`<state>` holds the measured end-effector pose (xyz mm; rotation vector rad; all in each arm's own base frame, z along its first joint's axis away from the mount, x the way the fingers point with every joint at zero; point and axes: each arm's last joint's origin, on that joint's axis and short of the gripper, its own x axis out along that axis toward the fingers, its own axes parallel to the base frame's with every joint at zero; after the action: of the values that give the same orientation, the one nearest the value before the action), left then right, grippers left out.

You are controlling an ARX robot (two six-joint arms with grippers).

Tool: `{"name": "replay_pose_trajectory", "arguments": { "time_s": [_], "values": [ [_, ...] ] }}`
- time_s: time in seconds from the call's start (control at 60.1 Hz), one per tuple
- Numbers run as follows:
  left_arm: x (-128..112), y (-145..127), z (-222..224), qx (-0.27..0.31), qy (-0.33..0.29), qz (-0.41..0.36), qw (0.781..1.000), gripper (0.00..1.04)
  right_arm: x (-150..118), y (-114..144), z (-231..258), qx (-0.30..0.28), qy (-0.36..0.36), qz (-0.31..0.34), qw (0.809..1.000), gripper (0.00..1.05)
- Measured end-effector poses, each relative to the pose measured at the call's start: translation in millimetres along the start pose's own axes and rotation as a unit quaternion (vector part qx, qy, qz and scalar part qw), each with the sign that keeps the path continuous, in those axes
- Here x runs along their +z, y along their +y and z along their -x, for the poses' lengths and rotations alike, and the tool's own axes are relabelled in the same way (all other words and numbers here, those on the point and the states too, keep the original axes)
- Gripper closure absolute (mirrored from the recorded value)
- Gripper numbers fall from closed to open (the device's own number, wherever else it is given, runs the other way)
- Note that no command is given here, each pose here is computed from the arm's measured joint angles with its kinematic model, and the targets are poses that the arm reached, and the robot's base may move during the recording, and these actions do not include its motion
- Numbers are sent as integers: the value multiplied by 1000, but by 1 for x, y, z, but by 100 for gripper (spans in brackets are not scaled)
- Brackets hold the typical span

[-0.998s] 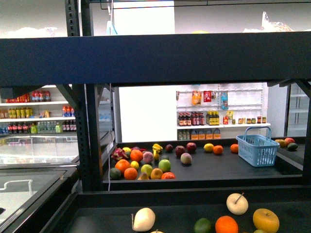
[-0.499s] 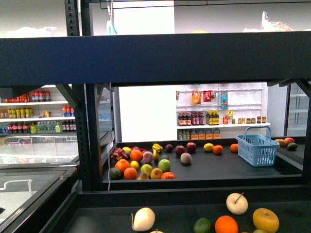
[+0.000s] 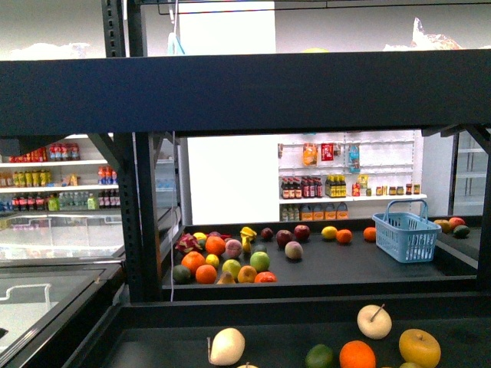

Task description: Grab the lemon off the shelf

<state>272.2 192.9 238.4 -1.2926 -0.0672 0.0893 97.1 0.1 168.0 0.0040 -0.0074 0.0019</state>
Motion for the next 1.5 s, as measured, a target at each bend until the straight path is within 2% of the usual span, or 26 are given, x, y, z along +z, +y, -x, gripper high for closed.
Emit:
{"name": "replay_pose_trajectory", "arguments": {
  "time_s": [0.2,0.399,0.482,0.549,0.615,0.715,0.748,0.782,0.798,0.831,0.865,0.898,1.014,1.164,1.264,1.497],
  "values": [
    [-2,-14,9,18,5,12,1000,8,0,0,0,0,0,0,1000,2],
    [-10,-29,26,84,-10,-20,996,8,0,0,0,0,0,0,1000,2],
    [-17,-41,43,150,-15,-82,985,8,0,0,0,0,0,0,1000,2],
    [-26,-53,63,200,-13,-155,967,8,0,0,0,0,0,0,1000,2],
    [-33,-68,84,208,-13,-217,954,8,0,0,0,0,0,0,1000,2],
    [-56,-90,128,183,-11,-318,930,9,0,0,0,0,0,0,1000,2],
    [-65,-93,141,109,4,-382,918,15,0,0,0,0,0,0,1000,2],
    [-77,-94,152,49,17,-440,896,22,0,0,0,0,0,0,1000,2],
    [-83,-93,157,31,23,-456,889,24,0,0,0,0,0,0,1000,2],
    [-110,-84,176,2,32,-521,853,35,0,0,0,1,0,0,1000,2],
    [-127,-75,186,-21,32,-556,831,44,0,0,0,0,0,0,1000,2],
    [-137,-69,191,-34,24,-574,818,53,0,0,0,-1,0,0,1000,2],
    [-150,-49,192,-35,28,-591,806,76,0,0,0,0,0,0,1000,2],
    [-162,-30,192,-23,23,-595,803,103,0,0,0,0,0,0,1000,2],
    [-175,-19,193,-39,34,-597,800,102,0,0,0,0,0,0,1000,2],
    [-179,-3,193,-39,33,-598,800,102,0,0,0,0,-1,0,1000,2]
  ]
}}
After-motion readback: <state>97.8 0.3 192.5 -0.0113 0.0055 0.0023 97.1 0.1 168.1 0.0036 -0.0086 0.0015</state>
